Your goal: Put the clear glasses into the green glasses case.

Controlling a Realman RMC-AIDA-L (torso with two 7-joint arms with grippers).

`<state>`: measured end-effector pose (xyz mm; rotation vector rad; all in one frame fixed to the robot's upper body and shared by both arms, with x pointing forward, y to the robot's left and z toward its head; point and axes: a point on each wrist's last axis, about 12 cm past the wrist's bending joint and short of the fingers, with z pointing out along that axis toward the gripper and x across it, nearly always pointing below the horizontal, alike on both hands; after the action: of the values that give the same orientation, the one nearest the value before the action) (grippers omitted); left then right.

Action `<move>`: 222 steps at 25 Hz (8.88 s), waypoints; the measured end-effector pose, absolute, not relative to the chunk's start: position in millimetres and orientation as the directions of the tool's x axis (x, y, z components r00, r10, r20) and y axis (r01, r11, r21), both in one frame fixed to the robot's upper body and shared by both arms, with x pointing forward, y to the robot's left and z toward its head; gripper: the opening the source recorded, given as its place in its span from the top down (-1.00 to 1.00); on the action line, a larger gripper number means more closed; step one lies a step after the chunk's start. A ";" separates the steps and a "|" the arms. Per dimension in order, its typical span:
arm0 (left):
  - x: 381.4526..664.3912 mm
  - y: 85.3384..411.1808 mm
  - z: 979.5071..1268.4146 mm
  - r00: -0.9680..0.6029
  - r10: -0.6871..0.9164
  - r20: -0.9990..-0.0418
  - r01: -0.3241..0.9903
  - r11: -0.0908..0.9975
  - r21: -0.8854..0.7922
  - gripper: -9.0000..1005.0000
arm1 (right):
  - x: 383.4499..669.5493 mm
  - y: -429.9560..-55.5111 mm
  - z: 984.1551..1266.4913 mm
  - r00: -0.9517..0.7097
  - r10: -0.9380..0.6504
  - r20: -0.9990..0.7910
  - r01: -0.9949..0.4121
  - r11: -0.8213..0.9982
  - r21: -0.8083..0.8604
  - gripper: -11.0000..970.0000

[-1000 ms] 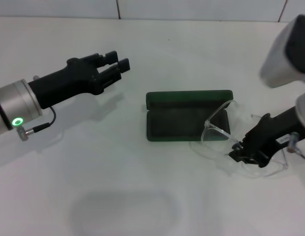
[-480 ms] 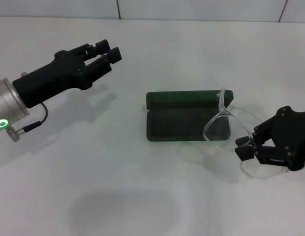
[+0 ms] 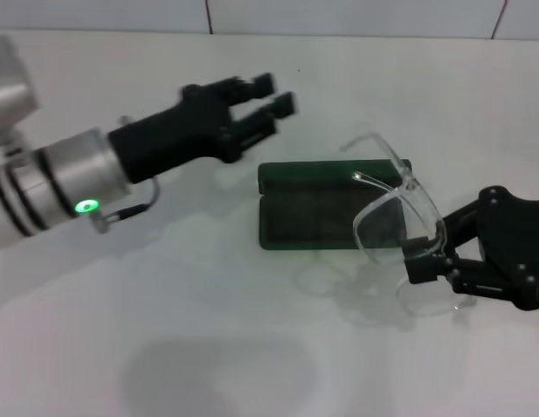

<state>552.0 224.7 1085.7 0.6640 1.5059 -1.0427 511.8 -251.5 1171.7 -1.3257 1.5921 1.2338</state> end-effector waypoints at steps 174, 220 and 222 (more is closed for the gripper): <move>530.7 147.5 1109.8 -0.132 -0.209 -0.969 0.988 0.049 -0.145 0.14 | 523.2 -249.3 1148.4 0.075 -0.008 -0.997 -0.996 -0.043 -0.075 0.74; 526.1 301.8 1077.2 0.010 -0.350 -0.937 0.650 0.714 -0.260 0.14 | 603.9 -92.9 1187.5 -0.024 -0.909 -0.416 -0.991 0.077 -0.111 0.74; 526.6 301.4 1077.1 0.007 -0.348 -0.937 0.650 0.714 -0.260 0.14 | 603.4 -92.4 1184.8 -0.022 -0.916 -0.401 -0.991 0.074 -0.113 0.74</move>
<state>526.6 301.4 1077.1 0.2768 1.3534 -0.7958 603.4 -92.4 1184.8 -1.8936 1.9913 0.2796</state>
